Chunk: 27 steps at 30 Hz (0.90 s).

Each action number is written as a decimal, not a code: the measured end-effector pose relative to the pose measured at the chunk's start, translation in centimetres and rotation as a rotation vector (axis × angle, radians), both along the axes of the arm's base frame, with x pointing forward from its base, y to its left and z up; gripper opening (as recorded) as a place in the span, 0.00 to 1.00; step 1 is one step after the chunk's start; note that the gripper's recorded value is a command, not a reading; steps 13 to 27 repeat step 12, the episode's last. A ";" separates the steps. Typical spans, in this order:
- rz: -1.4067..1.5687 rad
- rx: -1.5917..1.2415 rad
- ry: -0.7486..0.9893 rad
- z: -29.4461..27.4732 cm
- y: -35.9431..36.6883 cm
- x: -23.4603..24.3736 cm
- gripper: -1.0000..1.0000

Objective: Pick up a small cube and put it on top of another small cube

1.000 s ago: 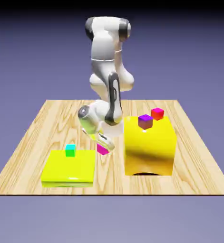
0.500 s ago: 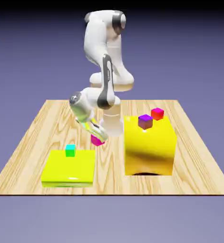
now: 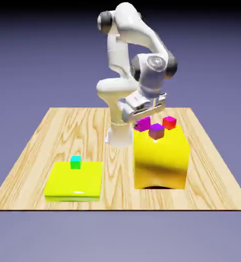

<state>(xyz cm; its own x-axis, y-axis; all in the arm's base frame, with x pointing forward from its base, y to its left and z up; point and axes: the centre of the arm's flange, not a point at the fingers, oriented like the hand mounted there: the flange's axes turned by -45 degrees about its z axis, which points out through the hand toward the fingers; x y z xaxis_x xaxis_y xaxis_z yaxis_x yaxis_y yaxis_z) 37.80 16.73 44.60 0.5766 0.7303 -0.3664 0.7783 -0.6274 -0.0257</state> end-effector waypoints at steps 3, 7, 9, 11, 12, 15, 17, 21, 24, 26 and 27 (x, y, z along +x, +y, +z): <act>0.195 -0.068 0.016 1.2 5.1 -2.4 0.00; 0.195 -0.068 0.016 -2.9 3.9 -2.9 0.00; 0.195 -0.067 0.016 -5.3 3.2 -3.4 1.00; 0.196 -0.069 0.015 -5.3 3.2 -3.4 1.00; 0.196 -0.069 0.014 -4.0 3.6 -3.1 1.00; 0.196 -0.069 0.014 -4.0 3.6 -3.1 1.00; 0.196 -0.069 0.014 -4.0 3.6 -3.1 1.00; 0.196 -0.069 0.014 -4.0 3.6 -3.1 1.00; 0.196 -0.069 0.014 -4.0 3.6 -3.1 1.00; 0.196 -0.069 0.014 -4.0 3.6 -3.1 1.00; 0.196 -0.069 0.014 -4.0 3.6 -3.1 1.00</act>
